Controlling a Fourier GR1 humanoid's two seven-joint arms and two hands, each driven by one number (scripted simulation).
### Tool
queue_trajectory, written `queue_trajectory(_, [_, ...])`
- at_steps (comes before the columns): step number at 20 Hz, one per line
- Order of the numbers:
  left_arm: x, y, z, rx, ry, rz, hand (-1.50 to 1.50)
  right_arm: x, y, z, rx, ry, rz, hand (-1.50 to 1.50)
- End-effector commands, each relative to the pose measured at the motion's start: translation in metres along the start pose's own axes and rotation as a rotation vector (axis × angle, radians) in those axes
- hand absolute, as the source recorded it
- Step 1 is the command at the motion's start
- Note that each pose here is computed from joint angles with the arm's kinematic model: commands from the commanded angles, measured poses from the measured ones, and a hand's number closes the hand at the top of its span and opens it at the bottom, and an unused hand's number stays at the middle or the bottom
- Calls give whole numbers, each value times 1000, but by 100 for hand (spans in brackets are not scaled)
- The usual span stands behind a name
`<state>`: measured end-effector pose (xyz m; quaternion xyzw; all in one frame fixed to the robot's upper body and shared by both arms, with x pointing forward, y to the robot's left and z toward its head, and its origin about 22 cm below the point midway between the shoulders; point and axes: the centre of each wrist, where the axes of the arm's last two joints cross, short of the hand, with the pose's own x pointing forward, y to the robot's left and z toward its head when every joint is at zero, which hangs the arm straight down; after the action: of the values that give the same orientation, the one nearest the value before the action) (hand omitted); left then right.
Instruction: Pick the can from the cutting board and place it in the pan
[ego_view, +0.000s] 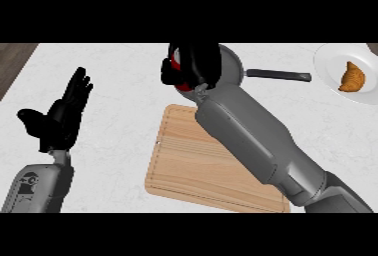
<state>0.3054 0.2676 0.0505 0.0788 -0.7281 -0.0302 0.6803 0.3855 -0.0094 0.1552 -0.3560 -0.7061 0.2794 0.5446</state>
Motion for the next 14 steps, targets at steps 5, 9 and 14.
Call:
queue_trajectory(5, [1,1,2,-11,-2,3,0,-102,-4,-40,-102,40,202,150])
queue_trajectory(9, [20,-18,-11,-36,-31,-4,0,-111,-10,-54,-122,75,180,150])
queue_trajectory(14, [6,-26,5,-46,-46,11,0,-145,-6,-48,-128,102,158,150])
